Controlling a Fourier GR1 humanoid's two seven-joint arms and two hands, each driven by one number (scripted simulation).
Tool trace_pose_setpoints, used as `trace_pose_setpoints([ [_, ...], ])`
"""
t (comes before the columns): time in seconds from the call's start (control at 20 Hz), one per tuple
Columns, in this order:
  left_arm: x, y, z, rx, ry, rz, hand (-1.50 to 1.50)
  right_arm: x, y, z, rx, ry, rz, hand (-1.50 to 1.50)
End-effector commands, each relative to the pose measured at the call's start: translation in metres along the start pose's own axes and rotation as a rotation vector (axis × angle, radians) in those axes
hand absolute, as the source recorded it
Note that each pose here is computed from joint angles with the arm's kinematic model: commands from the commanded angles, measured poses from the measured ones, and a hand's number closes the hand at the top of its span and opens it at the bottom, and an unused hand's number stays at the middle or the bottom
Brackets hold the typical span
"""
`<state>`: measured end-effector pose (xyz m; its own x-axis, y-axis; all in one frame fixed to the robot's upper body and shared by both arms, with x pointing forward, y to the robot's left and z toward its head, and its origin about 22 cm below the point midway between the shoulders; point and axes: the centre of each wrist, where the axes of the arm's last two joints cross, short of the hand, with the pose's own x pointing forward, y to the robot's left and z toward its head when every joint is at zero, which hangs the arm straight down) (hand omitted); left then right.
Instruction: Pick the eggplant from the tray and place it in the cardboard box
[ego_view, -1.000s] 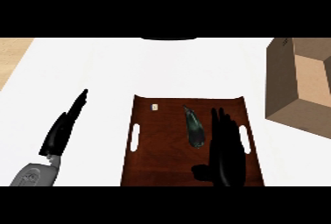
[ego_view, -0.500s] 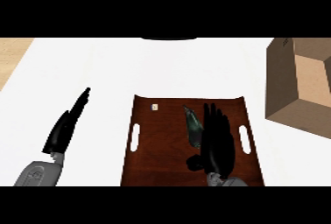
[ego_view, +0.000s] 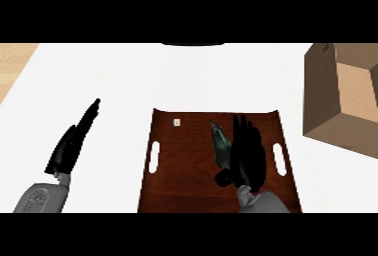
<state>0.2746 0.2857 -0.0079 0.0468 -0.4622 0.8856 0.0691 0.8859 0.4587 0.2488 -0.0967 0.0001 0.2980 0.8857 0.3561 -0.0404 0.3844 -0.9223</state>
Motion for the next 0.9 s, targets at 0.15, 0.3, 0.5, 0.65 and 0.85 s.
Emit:
trace_pose_setpoints([
  [0.15, 0.012, -0.006, 0.001, 0.004, -0.002, 0.013, 0.0, 0.006, 0.008, -0.008, 0.044, -0.017, -0.019, -1.5],
  [0.3, 0.013, -0.001, -0.009, -0.004, 0.004, 0.015, 0.0, -0.016, 0.021, -0.036, 0.049, -0.012, -0.024, -1.5],
  [0.5, -0.016, -0.004, 0.015, -0.011, 0.003, 0.003, 0.0, -0.003, 0.034, -0.029, 0.049, 0.001, -0.026, -1.5],
  [0.65, 0.006, 0.017, -0.004, 0.002, 0.014, -0.011, 0.0, 0.003, 0.03, -0.031, 0.06, -0.023, -0.037, -1.5],
  [0.85, -0.008, -0.011, -0.006, -0.012, 0.001, 0.006, 0.0, 0.008, 0.036, -0.036, 0.081, -0.001, -0.015, 1.5],
])
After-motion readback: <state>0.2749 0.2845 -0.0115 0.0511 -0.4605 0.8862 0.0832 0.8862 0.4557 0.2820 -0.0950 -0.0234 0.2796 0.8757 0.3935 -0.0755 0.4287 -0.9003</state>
